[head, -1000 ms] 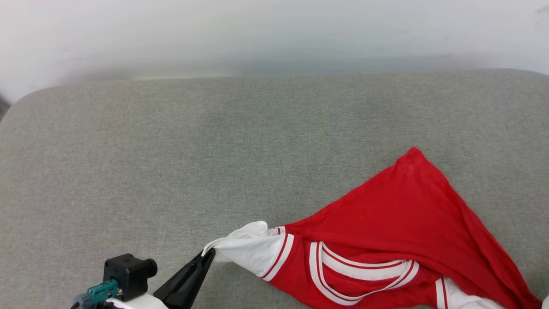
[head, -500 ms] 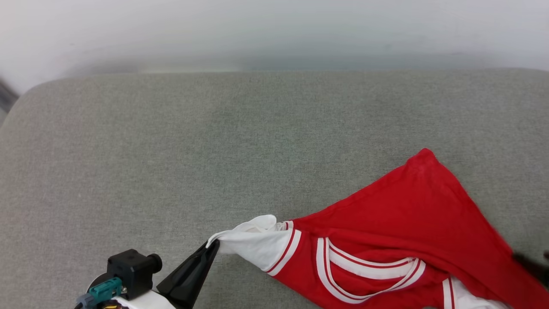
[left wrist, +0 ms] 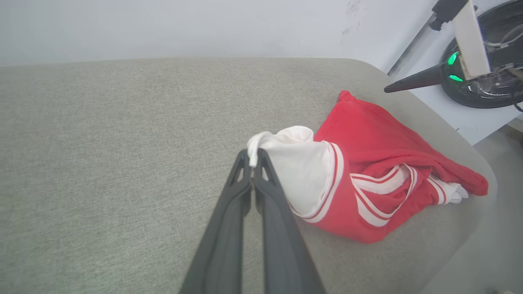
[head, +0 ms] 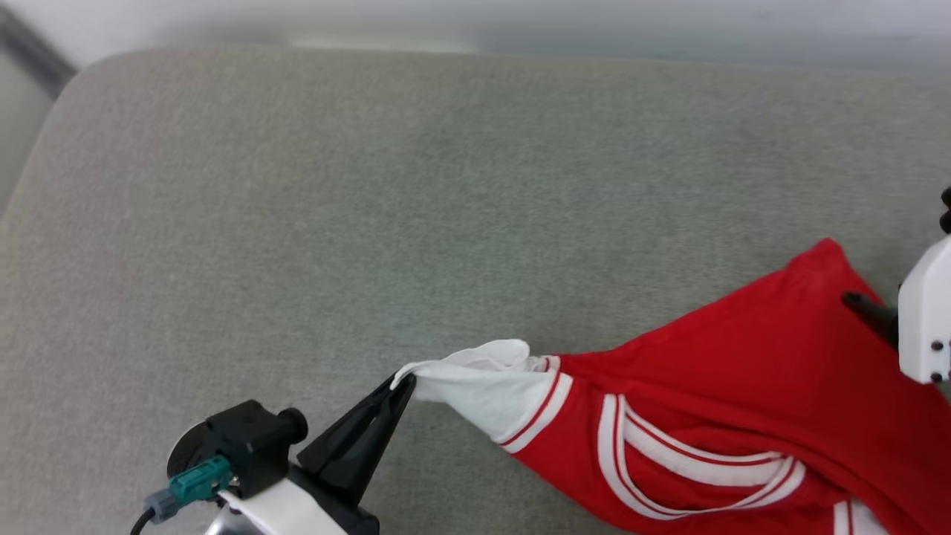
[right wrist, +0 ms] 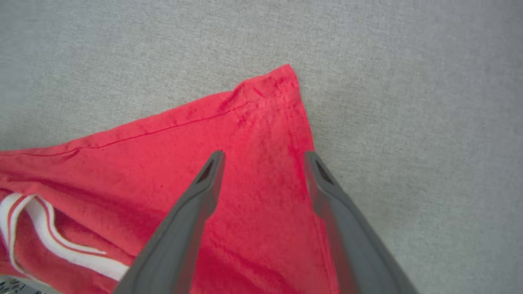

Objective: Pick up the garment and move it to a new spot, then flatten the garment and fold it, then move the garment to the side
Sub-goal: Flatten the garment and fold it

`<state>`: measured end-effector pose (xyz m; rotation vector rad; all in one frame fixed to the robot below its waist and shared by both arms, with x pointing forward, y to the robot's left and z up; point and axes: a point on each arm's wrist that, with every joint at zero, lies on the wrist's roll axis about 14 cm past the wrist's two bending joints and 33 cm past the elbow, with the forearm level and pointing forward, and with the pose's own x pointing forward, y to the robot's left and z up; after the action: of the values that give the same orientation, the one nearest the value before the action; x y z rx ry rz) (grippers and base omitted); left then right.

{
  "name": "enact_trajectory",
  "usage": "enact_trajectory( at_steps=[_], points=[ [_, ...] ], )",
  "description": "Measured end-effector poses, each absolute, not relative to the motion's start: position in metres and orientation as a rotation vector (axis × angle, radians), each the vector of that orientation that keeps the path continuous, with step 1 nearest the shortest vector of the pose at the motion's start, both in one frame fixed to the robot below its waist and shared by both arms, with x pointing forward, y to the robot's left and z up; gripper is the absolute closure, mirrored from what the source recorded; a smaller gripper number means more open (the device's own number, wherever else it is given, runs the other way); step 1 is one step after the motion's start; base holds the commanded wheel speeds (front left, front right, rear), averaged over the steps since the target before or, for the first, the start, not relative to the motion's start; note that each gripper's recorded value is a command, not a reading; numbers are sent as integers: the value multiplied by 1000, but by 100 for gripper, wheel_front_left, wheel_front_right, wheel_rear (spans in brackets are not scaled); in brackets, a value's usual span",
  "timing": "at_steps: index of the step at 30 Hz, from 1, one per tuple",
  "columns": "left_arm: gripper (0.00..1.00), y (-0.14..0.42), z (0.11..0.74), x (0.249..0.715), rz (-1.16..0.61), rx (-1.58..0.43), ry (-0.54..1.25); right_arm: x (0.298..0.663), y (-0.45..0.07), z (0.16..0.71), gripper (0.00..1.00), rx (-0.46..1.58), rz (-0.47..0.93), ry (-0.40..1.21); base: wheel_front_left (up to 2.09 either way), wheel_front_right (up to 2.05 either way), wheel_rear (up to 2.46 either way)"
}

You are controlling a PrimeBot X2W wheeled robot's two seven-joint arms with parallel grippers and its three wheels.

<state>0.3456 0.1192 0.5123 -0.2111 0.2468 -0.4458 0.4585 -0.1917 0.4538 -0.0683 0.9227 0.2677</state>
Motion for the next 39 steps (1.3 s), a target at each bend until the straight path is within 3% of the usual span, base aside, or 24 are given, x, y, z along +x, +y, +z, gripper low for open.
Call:
enact_trajectory(
  at_steps=[7,22,23,24,25,32,39],
  points=[
    [100,125,501,349,-412,-226,272,493,-183,415,0,-123,253,1011,0,0,0],
    [100,127,479,352,-390,-263,333,499,-178,351,0,-146,252,1156,0,0,0],
    [100,127,478,352,-389,-260,335,498,-178,350,20,-135,255,1163,0,0,0],
    [100,128,478,353,-388,-256,335,498,-177,351,80,-124,260,1162,0,0,0],
    [100,128,477,353,-387,-254,336,498,-177,351,100,-110,260,1159,0,0,0],
    [100,132,488,354,-390,-232,295,508,-175,371,100,-73,264,1031,0,0,0],
    [100,138,515,354,-417,-148,232,520,-178,432,100,-15,270,800,0,0,0]
  ],
)
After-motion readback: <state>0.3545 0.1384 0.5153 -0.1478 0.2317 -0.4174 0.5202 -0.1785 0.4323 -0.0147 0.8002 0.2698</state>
